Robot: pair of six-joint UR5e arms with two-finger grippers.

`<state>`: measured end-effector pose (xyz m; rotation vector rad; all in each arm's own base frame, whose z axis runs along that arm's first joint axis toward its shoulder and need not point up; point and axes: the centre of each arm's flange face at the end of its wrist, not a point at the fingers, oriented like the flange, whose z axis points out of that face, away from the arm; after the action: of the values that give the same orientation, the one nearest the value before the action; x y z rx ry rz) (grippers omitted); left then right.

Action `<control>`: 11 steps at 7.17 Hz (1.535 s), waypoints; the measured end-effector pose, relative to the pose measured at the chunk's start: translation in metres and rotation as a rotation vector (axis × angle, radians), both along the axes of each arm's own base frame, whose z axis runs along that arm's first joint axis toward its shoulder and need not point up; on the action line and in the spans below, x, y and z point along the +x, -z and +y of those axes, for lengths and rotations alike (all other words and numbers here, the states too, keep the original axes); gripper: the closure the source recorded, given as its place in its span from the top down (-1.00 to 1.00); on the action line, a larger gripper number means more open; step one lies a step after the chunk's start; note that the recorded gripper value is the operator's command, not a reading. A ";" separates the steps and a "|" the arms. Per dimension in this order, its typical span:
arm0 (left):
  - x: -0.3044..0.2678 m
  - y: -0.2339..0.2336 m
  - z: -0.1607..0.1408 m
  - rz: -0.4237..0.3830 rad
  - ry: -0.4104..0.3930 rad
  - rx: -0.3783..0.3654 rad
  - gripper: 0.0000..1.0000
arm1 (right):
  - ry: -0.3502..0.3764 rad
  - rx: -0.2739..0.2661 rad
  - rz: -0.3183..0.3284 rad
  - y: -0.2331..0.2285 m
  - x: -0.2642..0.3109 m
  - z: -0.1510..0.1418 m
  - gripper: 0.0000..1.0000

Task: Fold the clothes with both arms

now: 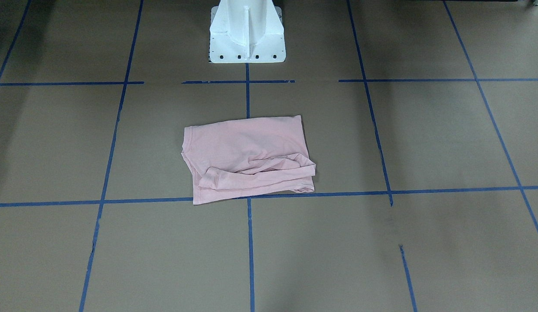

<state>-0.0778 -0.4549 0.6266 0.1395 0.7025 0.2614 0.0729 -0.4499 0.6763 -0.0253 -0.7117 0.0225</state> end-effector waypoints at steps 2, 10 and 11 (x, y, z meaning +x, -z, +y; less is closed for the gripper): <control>0.000 -0.003 0.004 0.001 0.000 -0.006 1.00 | 0.000 0.002 0.000 0.001 0.000 -0.001 1.00; 0.001 -0.003 0.004 0.007 -0.001 -0.005 1.00 | 0.001 0.007 -0.003 0.003 0.000 -0.004 1.00; 0.001 -0.003 0.004 0.008 -0.001 -0.005 1.00 | 0.001 0.007 -0.003 0.003 0.000 -0.004 1.00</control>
<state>-0.0768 -0.4506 0.6295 0.1355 0.7107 0.2601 0.0727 -0.4537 0.6735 -0.0190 -0.7148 0.0191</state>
